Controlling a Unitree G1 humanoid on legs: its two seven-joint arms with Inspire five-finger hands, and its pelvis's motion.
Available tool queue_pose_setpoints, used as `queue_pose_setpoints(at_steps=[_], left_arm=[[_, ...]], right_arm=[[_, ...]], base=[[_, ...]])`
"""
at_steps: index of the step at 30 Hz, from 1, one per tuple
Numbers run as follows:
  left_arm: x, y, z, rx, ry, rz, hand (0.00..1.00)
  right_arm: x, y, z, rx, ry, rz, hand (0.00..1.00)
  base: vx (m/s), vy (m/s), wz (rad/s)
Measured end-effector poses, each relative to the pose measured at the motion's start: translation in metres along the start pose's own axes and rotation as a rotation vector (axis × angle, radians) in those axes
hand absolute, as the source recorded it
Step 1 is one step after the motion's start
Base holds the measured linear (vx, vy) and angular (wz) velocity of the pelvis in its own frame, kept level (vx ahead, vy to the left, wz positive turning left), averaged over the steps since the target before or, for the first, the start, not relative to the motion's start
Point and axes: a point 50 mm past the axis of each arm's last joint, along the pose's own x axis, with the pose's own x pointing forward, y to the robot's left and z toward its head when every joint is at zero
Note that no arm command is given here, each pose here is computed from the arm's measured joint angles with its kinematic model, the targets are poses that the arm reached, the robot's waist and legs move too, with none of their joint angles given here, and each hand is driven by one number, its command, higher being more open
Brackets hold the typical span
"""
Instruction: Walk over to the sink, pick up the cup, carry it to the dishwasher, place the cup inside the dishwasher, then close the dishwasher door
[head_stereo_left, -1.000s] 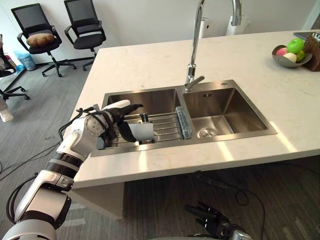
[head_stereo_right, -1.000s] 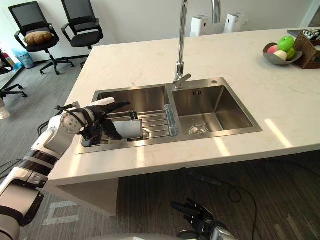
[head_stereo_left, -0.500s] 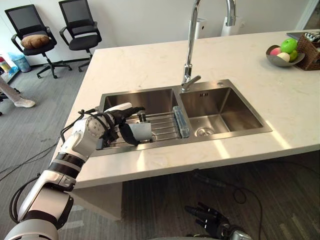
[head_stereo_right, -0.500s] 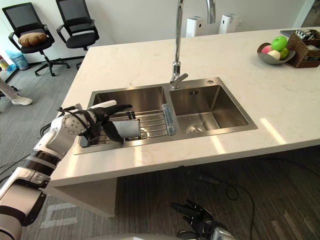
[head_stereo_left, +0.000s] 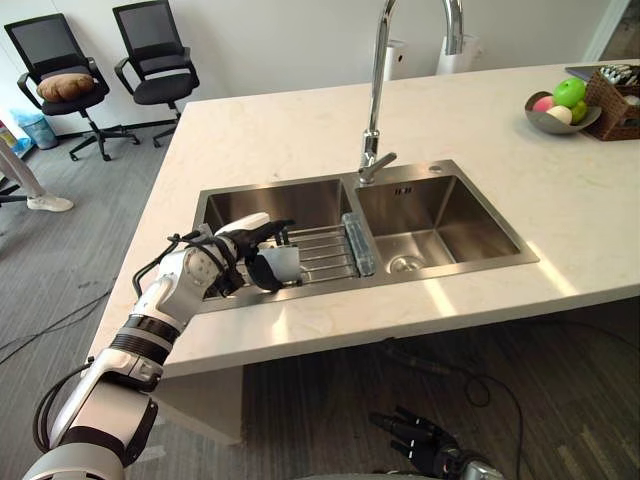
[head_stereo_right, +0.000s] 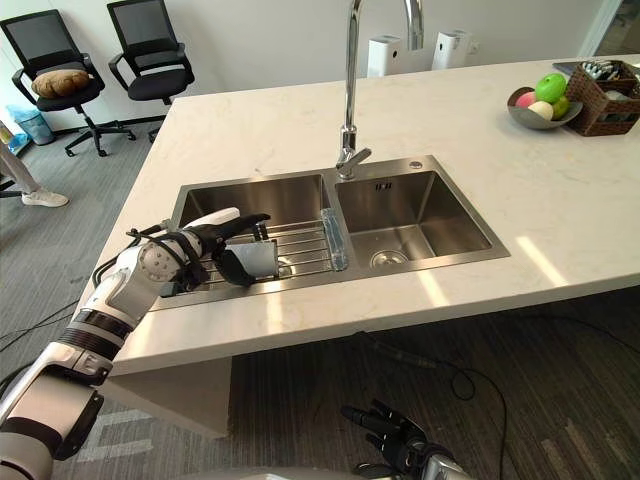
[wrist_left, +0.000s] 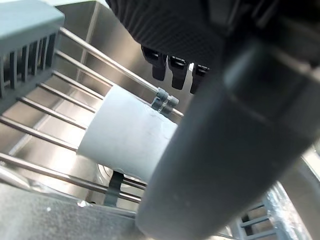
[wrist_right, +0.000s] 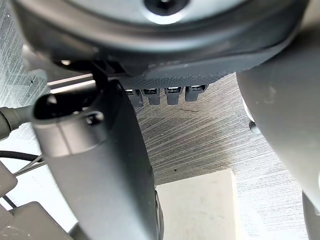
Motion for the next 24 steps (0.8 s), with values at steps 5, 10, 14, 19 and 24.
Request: queue_pose_setpoints(at_steps=[5,10,14,19,24], left_arm=[[0.004,-0.008,-0.002,0.013,0.015,-0.004,1.0],[0.008,-0.014,-0.002,0.06,0.036,0.0,1.0],[0.009,-0.018,-0.007,0.086,0.076,-0.009,1.0],[0.011,-0.029,-0.013,0.089,0.124,-0.032,1.0],[0.013,-0.037,-0.02,0.087,0.191,-0.051,1.0]], right_arm=[[0.001,0.001,0.002,-0.003,0.004,0.007,1.0],[0.001,0.0,0.001,-0.005,0.024,0.011,1.0],[0.0,-0.002,0.0,-0.001,0.039,0.013,1.0],[0.001,-0.001,0.001,-0.014,0.056,0.016,1.0],[0.001,-0.002,0.0,-0.013,0.075,0.013,1.0]], base=[[0.0,-0.002,-0.01],[0.02,-0.012,-0.04],[0.02,-0.01,-0.1],[0.01,-0.005,-0.04],[0.03,-0.008,-0.04]])
